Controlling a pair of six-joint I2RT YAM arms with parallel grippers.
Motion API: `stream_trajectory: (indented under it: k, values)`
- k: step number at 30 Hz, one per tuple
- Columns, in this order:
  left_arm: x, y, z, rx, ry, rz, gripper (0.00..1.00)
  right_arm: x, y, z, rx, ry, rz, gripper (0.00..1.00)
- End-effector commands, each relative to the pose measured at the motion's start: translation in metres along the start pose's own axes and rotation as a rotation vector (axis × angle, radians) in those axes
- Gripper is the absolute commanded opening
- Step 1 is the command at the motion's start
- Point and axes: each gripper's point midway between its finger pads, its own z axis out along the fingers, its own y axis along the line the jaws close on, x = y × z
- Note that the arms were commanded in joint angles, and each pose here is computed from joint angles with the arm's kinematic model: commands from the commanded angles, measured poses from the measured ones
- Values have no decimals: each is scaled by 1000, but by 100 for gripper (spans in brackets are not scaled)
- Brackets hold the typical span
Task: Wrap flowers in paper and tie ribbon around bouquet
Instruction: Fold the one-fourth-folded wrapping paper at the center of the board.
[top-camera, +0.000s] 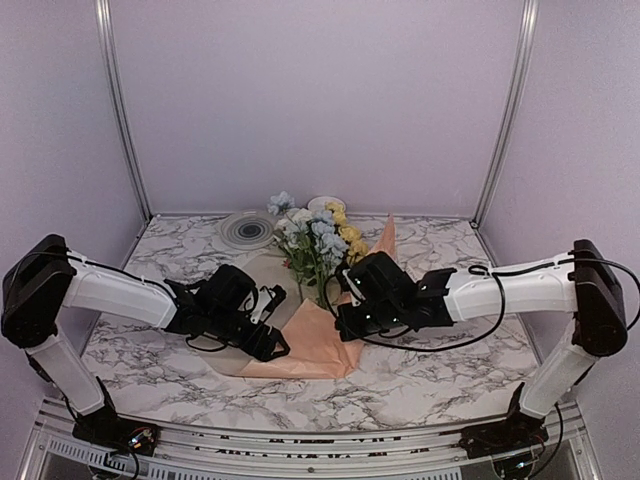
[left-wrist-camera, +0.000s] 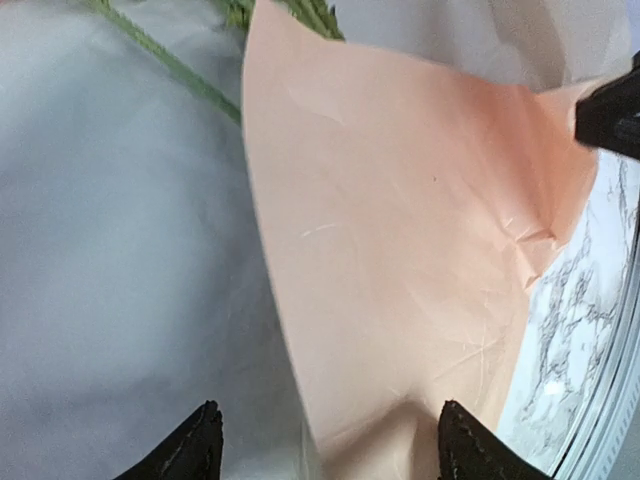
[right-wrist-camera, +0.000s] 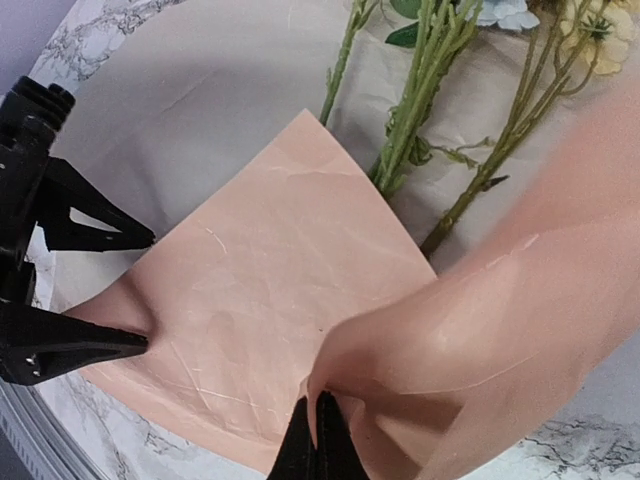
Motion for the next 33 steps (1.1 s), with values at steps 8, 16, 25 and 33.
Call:
stream_trajectory:
  k: [8,16,25,33]
  values:
    - [3,0,29,83,13,-44,13,-29,50,3,-129,-42,-132,0]
    - [7,16,47,57,31,-85,0,-22,92,23,-315,-4,-212,0]
    - [4,30,48,31,-13,-131,0,-14,113,54,-432,29,-221,0]
    - [-27,17,9,63,-160,-109,38,12,80,86,-400,107,-153,0]
